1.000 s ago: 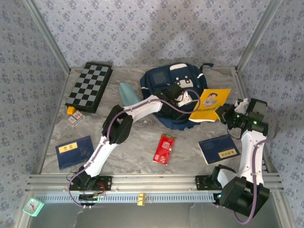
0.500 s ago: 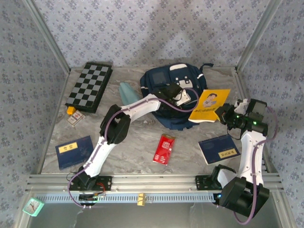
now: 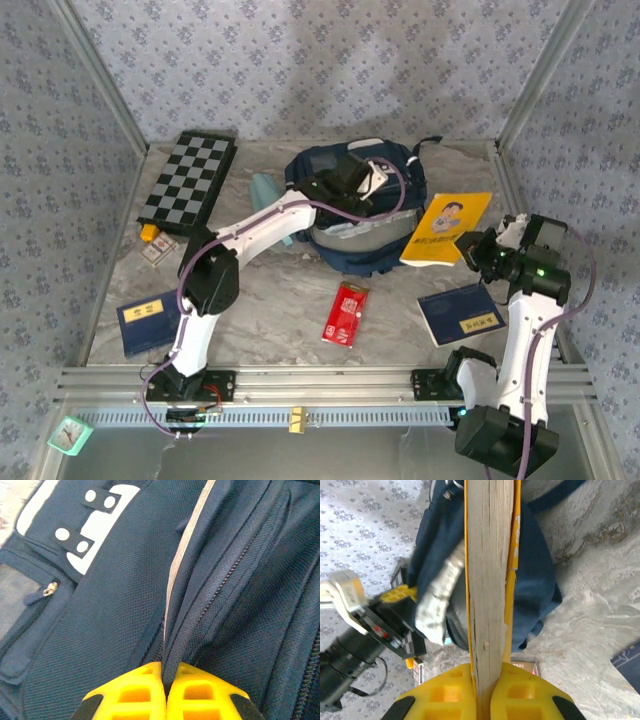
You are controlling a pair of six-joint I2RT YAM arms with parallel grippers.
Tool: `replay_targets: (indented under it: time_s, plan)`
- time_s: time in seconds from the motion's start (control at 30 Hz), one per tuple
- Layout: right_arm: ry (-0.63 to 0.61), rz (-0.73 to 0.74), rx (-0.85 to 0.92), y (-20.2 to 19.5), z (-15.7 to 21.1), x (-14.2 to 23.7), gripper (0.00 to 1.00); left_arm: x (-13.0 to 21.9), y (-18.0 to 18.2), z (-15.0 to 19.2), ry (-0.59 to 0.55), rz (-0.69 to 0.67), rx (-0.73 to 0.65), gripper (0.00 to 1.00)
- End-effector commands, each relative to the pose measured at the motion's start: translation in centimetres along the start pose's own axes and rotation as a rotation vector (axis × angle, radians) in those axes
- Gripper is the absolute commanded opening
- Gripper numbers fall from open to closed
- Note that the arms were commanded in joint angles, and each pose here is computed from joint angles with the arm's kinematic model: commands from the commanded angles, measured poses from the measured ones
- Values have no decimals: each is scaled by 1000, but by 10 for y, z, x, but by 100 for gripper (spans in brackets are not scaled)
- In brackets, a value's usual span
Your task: Pack the student bag
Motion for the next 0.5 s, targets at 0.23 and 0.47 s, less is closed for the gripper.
replay_targets:
  time_s: [0.23, 0.47]
  plan:
    - [219, -77, 106, 6, 49, -35, 0, 74, 53, -73, -272, -154, 111, 0]
    - [302, -231, 246, 46, 58, -85, 0, 84, 38, -81, -311, -46, -34, 0]
Point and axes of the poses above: each hand's point on the last joint's axis, 136 mm out from that joint toward the fingers, its own x axis back along the fingers, its own y axis along the line the jaws close on, z = x × y, the point moved 5 cm from there along x, back along the fingers, and after that the axes turned 10 degrees about -x, right-handed, at the moved point
